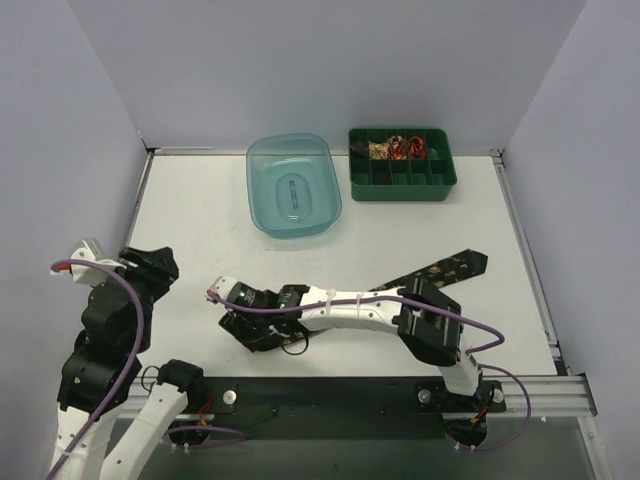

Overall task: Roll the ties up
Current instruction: Flatten out the tie at the center of the board.

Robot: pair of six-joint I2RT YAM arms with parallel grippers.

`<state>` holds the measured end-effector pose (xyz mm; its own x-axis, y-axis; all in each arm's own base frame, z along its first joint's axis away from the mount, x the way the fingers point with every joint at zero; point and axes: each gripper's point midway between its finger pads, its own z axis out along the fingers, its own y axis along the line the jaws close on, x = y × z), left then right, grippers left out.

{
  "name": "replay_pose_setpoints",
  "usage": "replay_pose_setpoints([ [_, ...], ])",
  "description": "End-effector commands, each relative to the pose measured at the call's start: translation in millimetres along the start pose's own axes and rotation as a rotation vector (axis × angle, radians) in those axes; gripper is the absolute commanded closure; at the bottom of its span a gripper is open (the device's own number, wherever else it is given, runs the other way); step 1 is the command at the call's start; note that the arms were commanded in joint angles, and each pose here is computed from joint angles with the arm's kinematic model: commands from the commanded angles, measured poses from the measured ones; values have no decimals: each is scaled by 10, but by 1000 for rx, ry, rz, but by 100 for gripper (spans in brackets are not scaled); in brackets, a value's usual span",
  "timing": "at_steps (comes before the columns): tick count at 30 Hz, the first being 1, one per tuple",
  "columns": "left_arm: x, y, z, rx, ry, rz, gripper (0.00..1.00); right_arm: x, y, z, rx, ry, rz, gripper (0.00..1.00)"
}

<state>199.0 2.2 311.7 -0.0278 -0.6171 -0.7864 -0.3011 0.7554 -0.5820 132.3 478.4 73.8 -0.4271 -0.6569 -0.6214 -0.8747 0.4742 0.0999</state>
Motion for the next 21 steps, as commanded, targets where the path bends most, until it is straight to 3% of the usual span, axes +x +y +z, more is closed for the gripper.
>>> replay_pose_setpoints([
  [1,-202,94,-92,-39,-66,26,40,129,250,-37,-80,49,-120,52],
  [4,-224,118,-104,-47,-77,34,40,251,342,-78,-118,74,-188,44],
  [11,-103,109,-27,-43,-42,60,40,316,347,-116,-114,82,-245,41],
  [16,107,119,78,-44,21,91,39,175,-32,-271,-11,34,-105,41],
  [21,418,80,221,-16,117,122,35,33,-944,-671,96,-72,147,40],
])
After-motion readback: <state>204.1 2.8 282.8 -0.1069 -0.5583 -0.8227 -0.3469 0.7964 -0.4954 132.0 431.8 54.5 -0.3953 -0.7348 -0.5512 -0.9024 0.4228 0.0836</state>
